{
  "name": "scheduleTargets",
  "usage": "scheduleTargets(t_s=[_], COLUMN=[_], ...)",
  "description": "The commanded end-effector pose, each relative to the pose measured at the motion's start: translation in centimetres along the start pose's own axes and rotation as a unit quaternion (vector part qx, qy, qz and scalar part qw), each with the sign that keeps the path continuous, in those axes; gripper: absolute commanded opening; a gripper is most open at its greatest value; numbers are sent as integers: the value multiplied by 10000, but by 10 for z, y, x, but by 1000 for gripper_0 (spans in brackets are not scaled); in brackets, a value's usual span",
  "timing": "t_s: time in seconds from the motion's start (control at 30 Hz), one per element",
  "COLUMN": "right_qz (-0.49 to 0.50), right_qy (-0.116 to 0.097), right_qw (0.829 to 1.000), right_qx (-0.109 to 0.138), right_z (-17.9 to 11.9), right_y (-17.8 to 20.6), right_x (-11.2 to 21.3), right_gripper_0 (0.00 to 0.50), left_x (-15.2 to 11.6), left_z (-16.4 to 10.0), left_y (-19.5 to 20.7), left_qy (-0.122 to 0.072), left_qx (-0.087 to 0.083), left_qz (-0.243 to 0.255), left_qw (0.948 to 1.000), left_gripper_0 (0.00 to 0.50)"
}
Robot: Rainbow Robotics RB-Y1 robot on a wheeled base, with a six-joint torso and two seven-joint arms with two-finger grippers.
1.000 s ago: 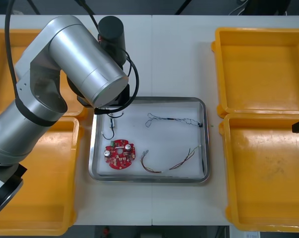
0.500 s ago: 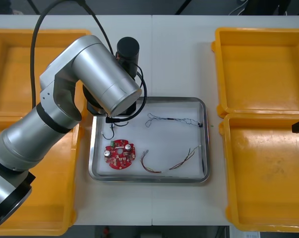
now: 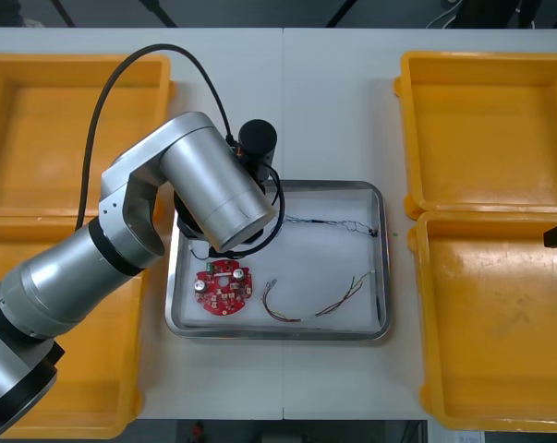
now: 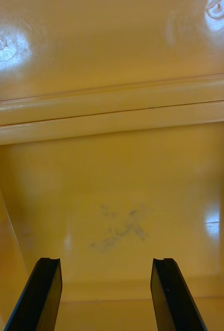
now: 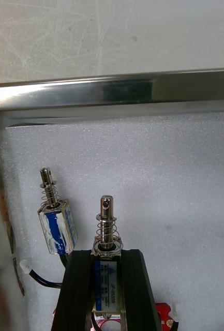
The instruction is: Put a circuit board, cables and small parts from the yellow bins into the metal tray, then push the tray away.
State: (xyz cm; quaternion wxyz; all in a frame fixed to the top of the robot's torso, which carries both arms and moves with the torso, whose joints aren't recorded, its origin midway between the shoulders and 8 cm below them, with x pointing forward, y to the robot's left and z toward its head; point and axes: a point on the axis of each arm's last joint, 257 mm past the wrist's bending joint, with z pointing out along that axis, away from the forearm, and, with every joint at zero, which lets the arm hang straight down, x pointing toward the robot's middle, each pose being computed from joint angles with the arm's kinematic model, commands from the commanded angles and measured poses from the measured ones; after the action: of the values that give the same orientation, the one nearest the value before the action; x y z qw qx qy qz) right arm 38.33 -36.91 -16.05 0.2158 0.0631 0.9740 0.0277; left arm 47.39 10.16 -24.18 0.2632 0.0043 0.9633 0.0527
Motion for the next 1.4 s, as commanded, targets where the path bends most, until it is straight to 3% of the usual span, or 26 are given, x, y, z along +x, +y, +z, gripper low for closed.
scheduleTargets(t_s=[0.03, 0.17, 0.53, 0.63, 0.7, 0.83, 0.93, 1.1, 1.23, 1.4], right_qz=[-131, -131, -131, -131, -131, -131, -131, -131, -131, -131], right_qy=[-88, -88, -88, -88, -88, -88, -88, -88, -88, -88], right_qw=[9999, 9999, 9999, 9999, 9999, 9999, 9999, 9999, 9999, 9999], right_qx=[-2, -2, -2, -2, -2, -2, -2, -2, -2, -2], right_z=[-3, -3, -3, -3, -3, -3, -3, -3, -3, -3], right_y=[-4, -4, -4, -4, -4, -4, -4, -4, -4, -4], right_x=[-3, -3, -3, -3, -3, -3, -3, -3, -3, -3], right_gripper_0=[500, 500, 500, 500, 500, 500, 500, 500, 500, 500], left_x=[14, 11, 12, 11, 9, 5, 3, -4, -11, -34], left_z=[8, 17, 19, 20, 19, 18, 15, 0, -26, -66], left_y=[-17, -18, -29, -29, -29, -29, -28, -19, -14, -6], left_qy=[-47, -132, -137, -199, -288, -359, -412, -502, -547, -850], left_qx=[69, 58, 142, 107, 51, 32, 13, -83, -7, -1], left_qz=[-97, -111, -173, -134, -91, -69, -65, 1, 86, 367], left_qw=[9999, 9998, 9997, 9997, 9995, 9993, 9991, 9987, 9985, 9957], left_gripper_0=[0, 0, 8, 60, 224, 381, 456, 500, 500, 500])
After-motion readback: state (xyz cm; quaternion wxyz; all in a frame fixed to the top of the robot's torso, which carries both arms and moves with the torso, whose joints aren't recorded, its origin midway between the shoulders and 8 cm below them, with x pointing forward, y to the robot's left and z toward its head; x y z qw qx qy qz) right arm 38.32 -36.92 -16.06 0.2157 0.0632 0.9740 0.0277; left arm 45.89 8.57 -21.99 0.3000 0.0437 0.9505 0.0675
